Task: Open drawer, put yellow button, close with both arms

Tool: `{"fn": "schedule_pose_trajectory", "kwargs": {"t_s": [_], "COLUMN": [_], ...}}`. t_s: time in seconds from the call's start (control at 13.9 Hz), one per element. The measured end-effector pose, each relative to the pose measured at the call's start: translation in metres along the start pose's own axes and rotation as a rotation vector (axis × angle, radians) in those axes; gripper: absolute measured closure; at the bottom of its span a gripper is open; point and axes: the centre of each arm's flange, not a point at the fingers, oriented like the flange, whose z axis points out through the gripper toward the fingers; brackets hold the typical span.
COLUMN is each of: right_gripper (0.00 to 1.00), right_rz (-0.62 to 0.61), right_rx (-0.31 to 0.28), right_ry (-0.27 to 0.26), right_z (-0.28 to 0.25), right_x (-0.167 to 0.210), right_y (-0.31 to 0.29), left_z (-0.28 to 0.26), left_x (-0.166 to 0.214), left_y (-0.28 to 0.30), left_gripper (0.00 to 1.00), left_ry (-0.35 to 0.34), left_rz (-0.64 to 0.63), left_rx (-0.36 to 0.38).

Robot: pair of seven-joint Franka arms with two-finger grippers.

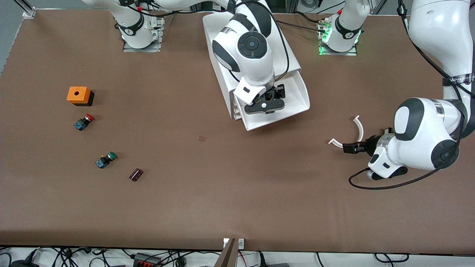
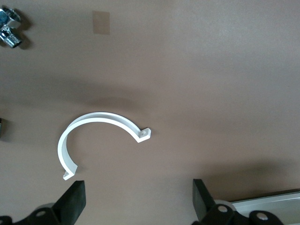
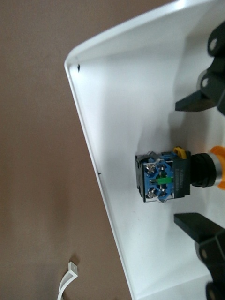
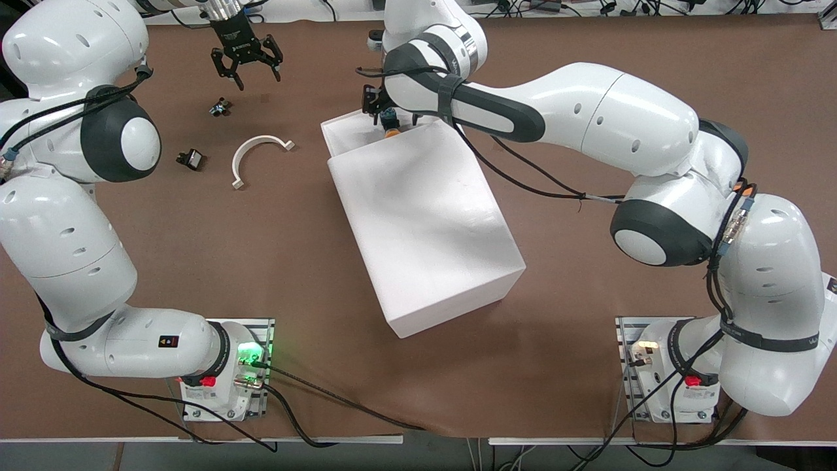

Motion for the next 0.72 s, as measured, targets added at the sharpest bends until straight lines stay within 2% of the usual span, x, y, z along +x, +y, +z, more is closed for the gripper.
{"fn": "schedule_pose_trajectory", "kwargs": {"t_s": [0.14,0.29,0.5,0.72], "right_gripper": [0.00,0.00,0.00,0.00], "right_rz": [0.023,0.061,0.155,0.165], "right_rx": [0.008,0.009,-0.004,-0.046], "right_ry": [0.021,0.037,0.040,0.016], "right_z": [-0.026,-0.064,-0.119,-0.150], "right_x": [0.008,0.023,0.059,0.094], "right_y": [0.007,0.030,0.093,0.170], "left_z": [0.001,0.003,0.008,0.019], "left_x": [-0.001,-0.009,-0.034,-0.061], "left_y": [0.003,0.025,0.087,0.146], "left_gripper": [0.00,0.00,0.00,0.00], "left_ry": [-0.001,0.000,0.012,0.078], "left_rz": [-0.024,-0.100,-0.141,-0.146], "left_rx": [0.002,0.012,0.039,0.033]}}
